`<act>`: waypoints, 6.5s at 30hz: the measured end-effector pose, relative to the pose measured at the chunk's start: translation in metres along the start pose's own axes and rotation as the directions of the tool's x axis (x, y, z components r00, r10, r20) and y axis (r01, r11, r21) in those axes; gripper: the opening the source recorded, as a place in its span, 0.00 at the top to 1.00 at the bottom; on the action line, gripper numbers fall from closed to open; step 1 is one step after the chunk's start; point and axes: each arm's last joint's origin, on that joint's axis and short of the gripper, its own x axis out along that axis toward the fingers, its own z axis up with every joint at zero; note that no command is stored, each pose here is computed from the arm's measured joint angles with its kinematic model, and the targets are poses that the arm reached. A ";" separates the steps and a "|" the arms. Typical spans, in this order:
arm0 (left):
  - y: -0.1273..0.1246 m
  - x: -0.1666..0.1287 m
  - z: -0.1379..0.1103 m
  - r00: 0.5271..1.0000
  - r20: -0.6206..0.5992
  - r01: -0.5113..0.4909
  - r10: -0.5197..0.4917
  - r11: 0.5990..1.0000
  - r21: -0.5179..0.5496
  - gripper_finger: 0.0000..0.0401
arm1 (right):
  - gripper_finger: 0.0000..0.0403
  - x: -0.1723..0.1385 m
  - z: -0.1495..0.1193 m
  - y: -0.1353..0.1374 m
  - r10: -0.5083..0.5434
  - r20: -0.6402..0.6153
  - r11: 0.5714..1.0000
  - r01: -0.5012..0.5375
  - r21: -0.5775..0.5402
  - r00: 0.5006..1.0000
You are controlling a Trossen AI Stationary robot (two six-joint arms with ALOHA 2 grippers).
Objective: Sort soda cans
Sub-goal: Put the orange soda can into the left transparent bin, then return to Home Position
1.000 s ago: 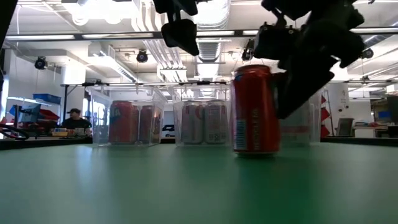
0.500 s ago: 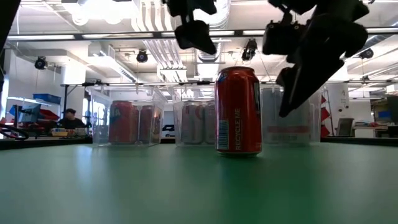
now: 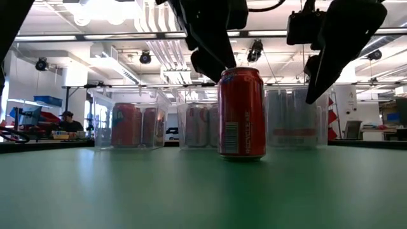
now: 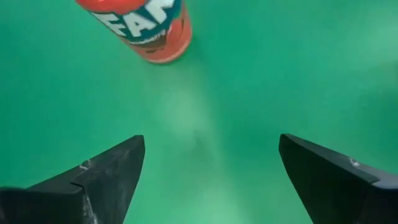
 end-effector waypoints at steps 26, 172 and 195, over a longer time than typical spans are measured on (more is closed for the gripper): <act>-0.014 0.011 0.011 0.997 0.035 -0.073 0.071 0.995 0.063 0.09 | 0.09 0.009 -0.002 0.001 -0.017 -0.043 0.999 0.019 0.043 0.999; 0.197 -0.107 -0.161 0.794 -0.079 -0.541 0.603 0.640 -0.545 0.16 | 0.09 0.009 0.013 -0.005 -0.095 0.113 0.872 0.027 0.488 0.989; 0.124 -0.226 -0.131 0.784 0.475 -0.194 0.401 0.884 -0.426 0.13 | 0.16 -0.085 0.098 0.020 -0.181 0.569 0.975 0.222 -0.003 0.802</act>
